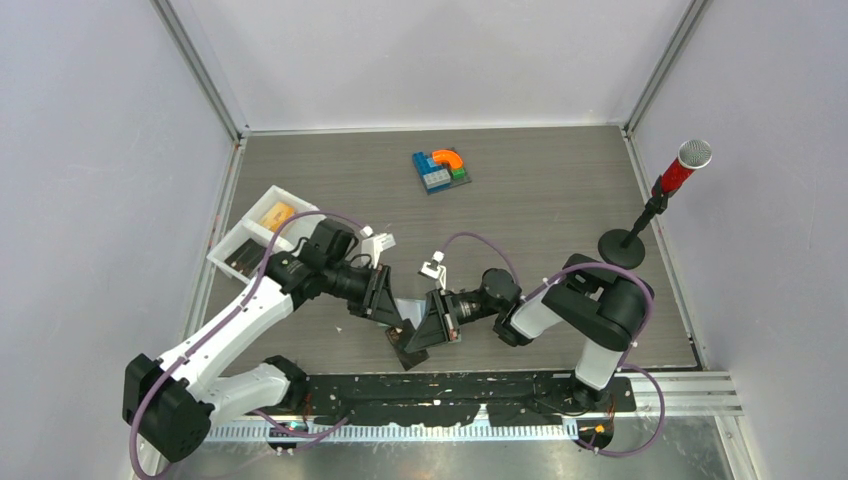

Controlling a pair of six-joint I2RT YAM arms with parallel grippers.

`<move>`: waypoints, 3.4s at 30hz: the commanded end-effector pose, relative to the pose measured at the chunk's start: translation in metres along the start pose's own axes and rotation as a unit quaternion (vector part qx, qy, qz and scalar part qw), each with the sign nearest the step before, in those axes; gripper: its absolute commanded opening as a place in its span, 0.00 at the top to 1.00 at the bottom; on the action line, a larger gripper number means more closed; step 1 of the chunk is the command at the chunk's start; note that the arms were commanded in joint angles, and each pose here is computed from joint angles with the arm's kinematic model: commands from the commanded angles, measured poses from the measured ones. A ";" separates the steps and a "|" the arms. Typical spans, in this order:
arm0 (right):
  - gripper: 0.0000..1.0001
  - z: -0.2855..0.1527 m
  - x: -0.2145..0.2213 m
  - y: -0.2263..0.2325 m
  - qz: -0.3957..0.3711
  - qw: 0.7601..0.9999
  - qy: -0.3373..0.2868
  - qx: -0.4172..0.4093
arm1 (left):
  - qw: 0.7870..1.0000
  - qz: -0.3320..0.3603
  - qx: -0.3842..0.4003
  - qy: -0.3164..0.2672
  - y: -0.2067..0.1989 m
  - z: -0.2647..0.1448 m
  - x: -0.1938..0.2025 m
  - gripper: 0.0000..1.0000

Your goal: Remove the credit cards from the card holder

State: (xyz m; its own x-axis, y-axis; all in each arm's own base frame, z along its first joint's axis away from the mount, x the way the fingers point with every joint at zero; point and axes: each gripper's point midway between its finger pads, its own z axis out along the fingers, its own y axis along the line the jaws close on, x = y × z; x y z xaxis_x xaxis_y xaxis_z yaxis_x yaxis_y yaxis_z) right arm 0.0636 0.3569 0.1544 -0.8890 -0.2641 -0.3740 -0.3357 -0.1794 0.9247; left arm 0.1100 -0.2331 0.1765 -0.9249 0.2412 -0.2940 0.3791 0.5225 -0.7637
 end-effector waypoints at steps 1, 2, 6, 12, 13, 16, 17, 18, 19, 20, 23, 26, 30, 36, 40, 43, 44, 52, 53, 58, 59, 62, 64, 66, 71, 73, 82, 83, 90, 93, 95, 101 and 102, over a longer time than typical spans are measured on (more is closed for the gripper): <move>0.94 0.004 -0.009 0.021 -0.072 0.996 -0.011 -0.044 | 1.000 0.002 0.011 0.012 0.003 0.004 0.005 0.74; 0.94 0.004 -0.009 0.021 -0.072 0.996 -0.011 -0.044 | 1.000 0.000 0.016 0.011 0.002 0.005 0.005 0.74; 0.94 0.004 -0.010 0.022 -0.072 0.996 -0.009 -0.045 | 1.000 -0.004 0.026 0.008 0.000 0.007 0.004 0.83; 0.84 0.006 -0.014 0.022 -0.068 0.997 -0.015 -0.043 | 1.000 -0.003 -0.008 -0.013 0.006 0.000 -0.002 1.00; 0.81 0.006 -0.014 0.022 -0.066 0.997 -0.017 -0.042 | 1.000 -0.003 -0.015 -0.020 0.008 -0.002 -0.004 1.00; 0.59 0.005 -0.019 0.027 -0.064 0.997 -0.031 -0.037 | 0.998 -0.007 -0.025 -0.051 0.010 -0.012 -0.012 1.00; 0.54 0.005 -0.020 0.028 -0.067 0.997 -0.033 -0.035 | 0.997 -0.010 -0.030 -0.066 0.012 -0.017 -0.017 1.00; 0.52 0.005 -0.022 0.029 -0.072 0.996 -0.036 -0.030 | 0.996 -0.012 -0.034 -0.080 0.013 -0.022 -0.021 1.00; 0.48 0.006 -0.023 0.029 -0.074 0.996 -0.037 -0.025 | 0.995 -0.012 -0.038 -0.093 0.013 -0.026 -0.025 1.00; 0.47 0.006 -0.025 0.027 -0.079 0.996 -0.039 -0.011 | 0.992 -0.017 -0.052 -0.112 0.018 -0.032 -0.030 1.00; 0.42 0.006 -0.034 0.013 -0.087 0.994 -0.054 0.044 | 0.980 -0.025 -0.093 -0.171 0.028 -0.054 -0.044 1.00; 0.39 -0.002 -0.042 -0.002 -0.111 0.983 -0.060 0.130 | 0.955 -0.036 -0.164 -0.246 0.045 -0.084 -0.058 1.00; 0.36 -0.015 -0.055 -0.004 -0.138 0.966 -0.085 0.201 | 0.895 -0.075 -0.266 -0.350 0.073 -0.133 -0.071 1.00; 0.30 -0.032 -0.068 0.002 -0.154 0.947 -0.127 0.252 | 0.794 -0.127 -0.365 -0.470 0.104 -0.199 -0.088 1.00; 0.11 -0.042 -0.071 0.004 -0.163 0.936 -0.144 0.275 | 0.720 -0.154 -0.405 -0.542 0.119 -0.245 -0.101 1.00; 0.01 -0.049 -0.069 0.007 -0.169 0.931 -0.148 0.287 | 0.672 -0.179 -0.410 -0.591 0.131 -0.278 -0.111 1.00; 0.04 -0.051 -0.070 0.008 -0.171 0.930 -0.151 0.290 | 0.660 -0.186 -0.409 -0.602 0.136 -0.286 -0.114 1.00; 0.05 -0.052 -0.068 0.010 -0.172 0.929 -0.150 0.291 | 0.602 -0.276 -0.352 -0.662 0.202 -0.327 -0.118 1.00; 0.05 -0.051 -0.067 0.011 -0.172 0.931 -0.145 0.286 | 0.599 -0.284 -0.342 -0.666 0.210 -0.330 -0.117 1.00; 0.05 -0.052 -0.070 0.013 -0.190 0.926 -0.134 0.298 | 0.586 -0.330 -0.328 -0.664 0.254 -0.336 -0.105 1.00; 0.05 -0.053 -0.070 0.015 -0.194 0.925 -0.136 0.296 | 0.583 -0.334 -0.327 -0.664 0.261 -0.338 -0.104 1.00; 0.05 -0.055 -0.072 0.018 -0.200 0.922 -0.142 0.298 | 0.572 -0.350 -0.332 -0.663 0.279 -0.342 -0.097 1.00; 0.05 -0.056 -0.074 0.019 -0.203 0.920 -0.148 0.300 | 0.565 -0.361 -0.332 -0.663 0.287 -0.344 -0.093 1.00; 0.04 -0.057 -0.075 0.020 -0.203 0.920 -0.150 0.300 | 0.562 -0.368 -0.335 -0.660 0.293 -0.343 -0.091 1.00; 0.05 -0.060 -0.078 0.021 -0.206 0.919 -0.148 0.301 | 0.561 -0.379 -0.350 -0.647 0.310 -0.337 -0.084 1.00; 0.05 -0.063 -0.079 0.024 -0.211 0.917 -0.147 0.304 | 0.564 -0.383 -0.350 -0.642 0.314 -0.334 -0.084 1.00; 0.05 -0.078 -0.082 0.032 -0.220 0.910 -0.165 0.311 | 0.558 -0.395 -0.371 -0.628 0.330 -0.331 -0.076 0.86; 0.05 -0.079 -0.082 0.032 -0.220 0.909 -0.166 0.312 | 0.559 -0.397 -0.372 -0.626 0.332 -0.331 -0.075 0.86; 0.05 -0.085 -0.082 0.031 -0.219 0.907 -0.166 0.321 | 0.570 -0.402 -0.379 -0.607 0.337 -0.325 -0.073 0.82; 0.04 -0.086 -0.082 0.031 -0.219 0.906 -0.167 0.321 | 0.568 -0.405 -0.382 -0.605 0.336 -0.326 -0.071 0.81; 0.05 -0.086 -0.082 0.031 -0.218 0.906 -0.167 0.322 | 0.567 -0.404 -0.385 -0.606 0.335 -0.328 -0.072 0.80; 0.05 -0.091 -0.078 0.026 -0.207 0.903 -0.162 0.340 | 0.574 -0.396 -0.376 -0.610 0.324 -0.333 -0.078 0.75; 0.05 -0.094 -0.079 0.024 -0.205 0.900 -0.165 0.348 | 0.574 -0.398 -0.374 -0.611 0.321 -0.334 -0.079 0.74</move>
State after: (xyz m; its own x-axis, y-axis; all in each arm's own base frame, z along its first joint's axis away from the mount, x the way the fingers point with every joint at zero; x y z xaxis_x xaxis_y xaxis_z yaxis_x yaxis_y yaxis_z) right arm 0.1477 0.2877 0.1781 -0.6876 -0.0268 -0.7256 -0.6535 0.4586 0.6022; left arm 0.3087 0.1817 0.1128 0.0026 -0.8586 -0.5126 -0.7301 0.3487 -0.5877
